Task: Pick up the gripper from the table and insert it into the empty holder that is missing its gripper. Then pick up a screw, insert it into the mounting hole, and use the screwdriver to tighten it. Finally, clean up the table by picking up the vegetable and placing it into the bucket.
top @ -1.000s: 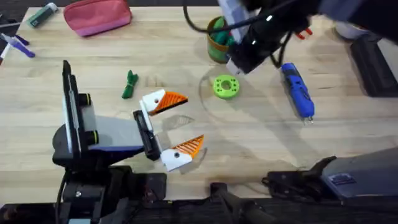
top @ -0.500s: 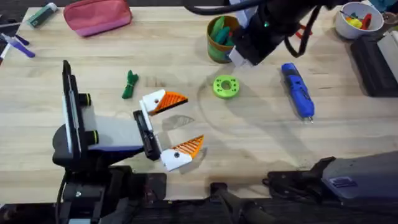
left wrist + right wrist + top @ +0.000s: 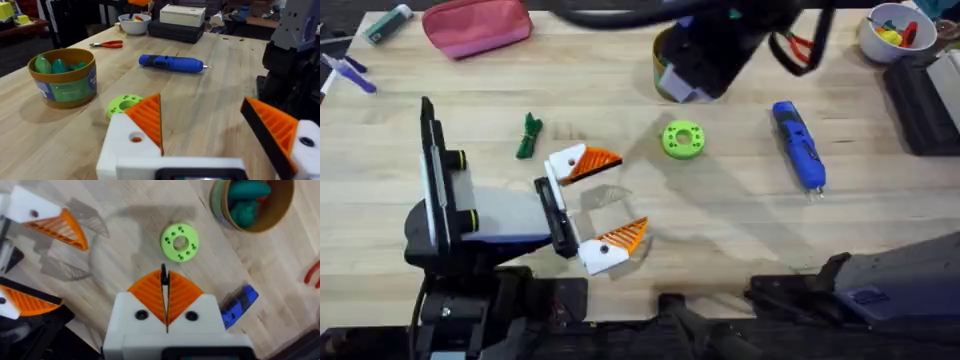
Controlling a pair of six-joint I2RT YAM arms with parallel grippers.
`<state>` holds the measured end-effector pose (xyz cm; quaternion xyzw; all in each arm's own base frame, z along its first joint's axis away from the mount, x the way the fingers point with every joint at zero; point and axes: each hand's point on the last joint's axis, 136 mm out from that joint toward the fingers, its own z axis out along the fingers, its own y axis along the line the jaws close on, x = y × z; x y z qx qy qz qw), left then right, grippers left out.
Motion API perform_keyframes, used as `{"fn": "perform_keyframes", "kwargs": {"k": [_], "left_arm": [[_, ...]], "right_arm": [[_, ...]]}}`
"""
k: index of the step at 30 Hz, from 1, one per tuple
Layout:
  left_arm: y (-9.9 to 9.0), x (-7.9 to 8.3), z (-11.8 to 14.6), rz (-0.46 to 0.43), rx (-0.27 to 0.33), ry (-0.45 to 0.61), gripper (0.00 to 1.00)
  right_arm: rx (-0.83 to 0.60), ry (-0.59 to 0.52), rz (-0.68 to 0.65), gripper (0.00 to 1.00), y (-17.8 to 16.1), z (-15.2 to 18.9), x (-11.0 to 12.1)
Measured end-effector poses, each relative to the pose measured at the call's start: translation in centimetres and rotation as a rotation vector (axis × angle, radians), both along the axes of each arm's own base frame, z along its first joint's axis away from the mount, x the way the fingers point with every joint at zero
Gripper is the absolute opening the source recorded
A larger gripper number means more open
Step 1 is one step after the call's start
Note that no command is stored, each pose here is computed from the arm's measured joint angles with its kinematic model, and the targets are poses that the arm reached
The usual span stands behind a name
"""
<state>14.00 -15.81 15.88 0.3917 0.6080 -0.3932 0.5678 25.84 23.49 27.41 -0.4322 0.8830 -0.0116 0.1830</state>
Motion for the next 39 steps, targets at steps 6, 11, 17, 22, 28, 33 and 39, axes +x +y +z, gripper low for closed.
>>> {"fn": "perform_keyframes", "kwargs": {"k": [6,11,17,22,28,33,39], "left_arm": [[0.0,0.0,0.0,0.0,0.0,0.0,0.985],[0.0,0.0,0.0,0.0,0.0,0.0,0.985],[0.0,0.0,0.0,0.0,0.0,0.0,0.985],[0.0,0.0,0.0,0.0,0.0,0.0,0.985],[0.0,0.0,0.0,0.0,0.0,0.0,0.985],[0.0,0.0,0.0,0.0,0.0,0.0,0.986],[0.0,0.0,0.0,0.0,0.0,0.0,0.985]], "right_arm": [[-0.02,-0.01,0.14,0.006,2.8,-0.1,-1.3],[-0.008,-0.019,0.225,0.006,4.8,0.0,-3.0],[-0.002,-0.012,0.361,0.006,8.0,-0.9,-4.8],[0.005,-0.029,0.471,0.006,10.4,-1.5,-5.8],[0.001,-0.034,0.541,0.006,11.0,-1.5,-6.7],[-0.009,-0.041,0.572,0.006,11.0,-1.5,-6.7],[-0.021,-0.056,0.62,0.006,11.1,-1.5,-6.6]]}}
